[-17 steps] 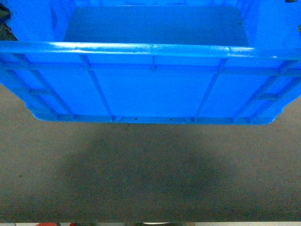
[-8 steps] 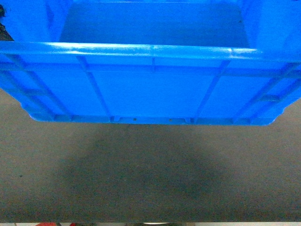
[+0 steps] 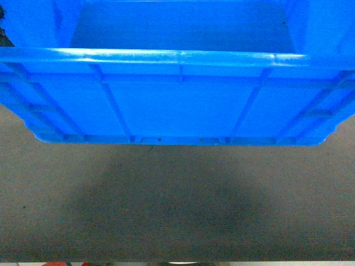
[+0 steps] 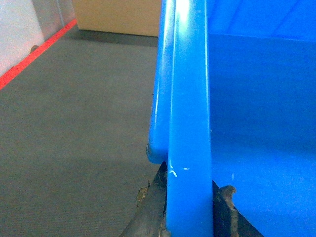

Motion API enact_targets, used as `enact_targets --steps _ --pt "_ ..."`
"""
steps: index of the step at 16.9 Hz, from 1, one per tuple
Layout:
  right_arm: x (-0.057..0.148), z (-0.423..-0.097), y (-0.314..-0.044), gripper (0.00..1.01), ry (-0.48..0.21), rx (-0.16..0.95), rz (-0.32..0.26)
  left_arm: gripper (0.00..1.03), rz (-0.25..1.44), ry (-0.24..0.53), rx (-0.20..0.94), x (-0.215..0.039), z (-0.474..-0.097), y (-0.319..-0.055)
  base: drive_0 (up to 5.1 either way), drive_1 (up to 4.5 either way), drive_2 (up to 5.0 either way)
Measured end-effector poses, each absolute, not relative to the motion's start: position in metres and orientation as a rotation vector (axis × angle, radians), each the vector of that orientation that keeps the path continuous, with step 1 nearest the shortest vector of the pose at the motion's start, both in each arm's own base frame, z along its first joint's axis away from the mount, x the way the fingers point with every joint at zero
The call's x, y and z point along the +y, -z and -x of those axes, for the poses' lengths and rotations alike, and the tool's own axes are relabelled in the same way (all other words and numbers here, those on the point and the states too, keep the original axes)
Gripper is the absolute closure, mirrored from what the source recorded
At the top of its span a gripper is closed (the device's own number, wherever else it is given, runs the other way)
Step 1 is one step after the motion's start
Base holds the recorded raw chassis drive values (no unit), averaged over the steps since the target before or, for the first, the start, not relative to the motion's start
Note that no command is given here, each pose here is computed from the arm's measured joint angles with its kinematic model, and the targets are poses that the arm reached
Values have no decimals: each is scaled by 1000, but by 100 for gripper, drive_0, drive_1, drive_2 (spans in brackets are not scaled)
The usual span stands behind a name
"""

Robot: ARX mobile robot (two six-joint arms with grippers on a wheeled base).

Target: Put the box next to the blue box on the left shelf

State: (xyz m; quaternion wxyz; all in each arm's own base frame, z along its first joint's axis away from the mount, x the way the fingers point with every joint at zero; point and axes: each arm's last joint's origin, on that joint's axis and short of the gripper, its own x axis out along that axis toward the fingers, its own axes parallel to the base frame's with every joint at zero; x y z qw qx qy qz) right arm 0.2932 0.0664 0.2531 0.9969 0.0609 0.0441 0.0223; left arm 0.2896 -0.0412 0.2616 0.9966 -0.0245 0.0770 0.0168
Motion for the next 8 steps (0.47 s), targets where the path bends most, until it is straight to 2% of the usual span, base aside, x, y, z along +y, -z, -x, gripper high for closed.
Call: enact_targets --steps 5,7,8 --pt "66 -293 -253 88 -47 89 -123 95 52 -35 154 -42 -289 -261 -57 -57 -57" --pt "68 -292 -255 93 -96 86 -121 95 45 -35 154 -41 -290 -261 -96 -96 -96" --pt "68 -292 -255 93 -98 85 -120 95 45 -35 154 -40 -290 -261 -135 -135 -135"
